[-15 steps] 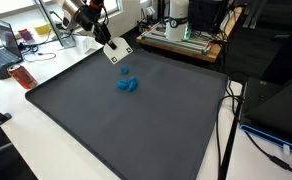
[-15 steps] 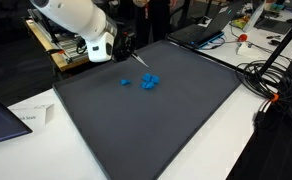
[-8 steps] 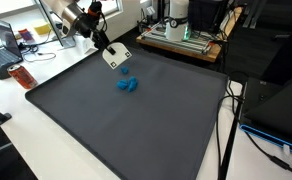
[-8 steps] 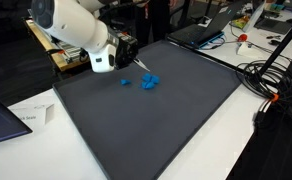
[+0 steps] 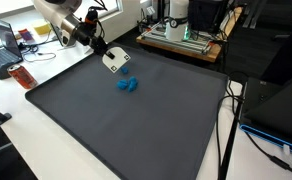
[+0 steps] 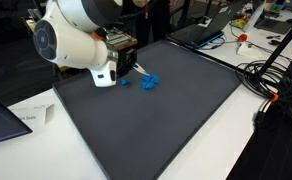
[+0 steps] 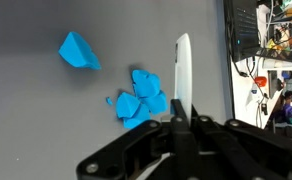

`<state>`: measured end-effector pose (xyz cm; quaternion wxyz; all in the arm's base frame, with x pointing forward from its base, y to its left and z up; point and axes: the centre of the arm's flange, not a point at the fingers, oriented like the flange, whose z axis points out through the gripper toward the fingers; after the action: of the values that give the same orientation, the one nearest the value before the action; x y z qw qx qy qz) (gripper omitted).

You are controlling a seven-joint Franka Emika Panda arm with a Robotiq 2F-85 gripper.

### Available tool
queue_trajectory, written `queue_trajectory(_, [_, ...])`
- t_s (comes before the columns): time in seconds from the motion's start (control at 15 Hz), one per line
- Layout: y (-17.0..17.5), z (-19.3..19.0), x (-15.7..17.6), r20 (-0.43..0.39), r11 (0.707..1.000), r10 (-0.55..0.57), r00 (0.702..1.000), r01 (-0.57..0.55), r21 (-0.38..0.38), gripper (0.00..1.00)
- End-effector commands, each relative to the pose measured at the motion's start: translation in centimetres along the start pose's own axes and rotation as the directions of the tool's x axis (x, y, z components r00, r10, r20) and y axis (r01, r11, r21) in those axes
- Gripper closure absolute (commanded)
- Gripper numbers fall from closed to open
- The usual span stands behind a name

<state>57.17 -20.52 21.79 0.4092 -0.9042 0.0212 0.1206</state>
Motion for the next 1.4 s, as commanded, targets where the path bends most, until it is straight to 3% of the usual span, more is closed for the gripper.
queue_trajectory(0.0, [0.4, -0.5, 1.8, 0.026, 0.999, -0.022, 0.999, 0.021, 0.03, 0.99])
queue_trajectory(0.47, [-1.8, 1.5, 2.1, 0.011, 1.0, 0.018, 1.0, -0.018, -0.014, 0.99])
queue_trajectory(1.33, [-6.9, 3.6, 1.1, -0.116, 0.985, 0.051, 0.992, -0.07, -0.16, 0.99])
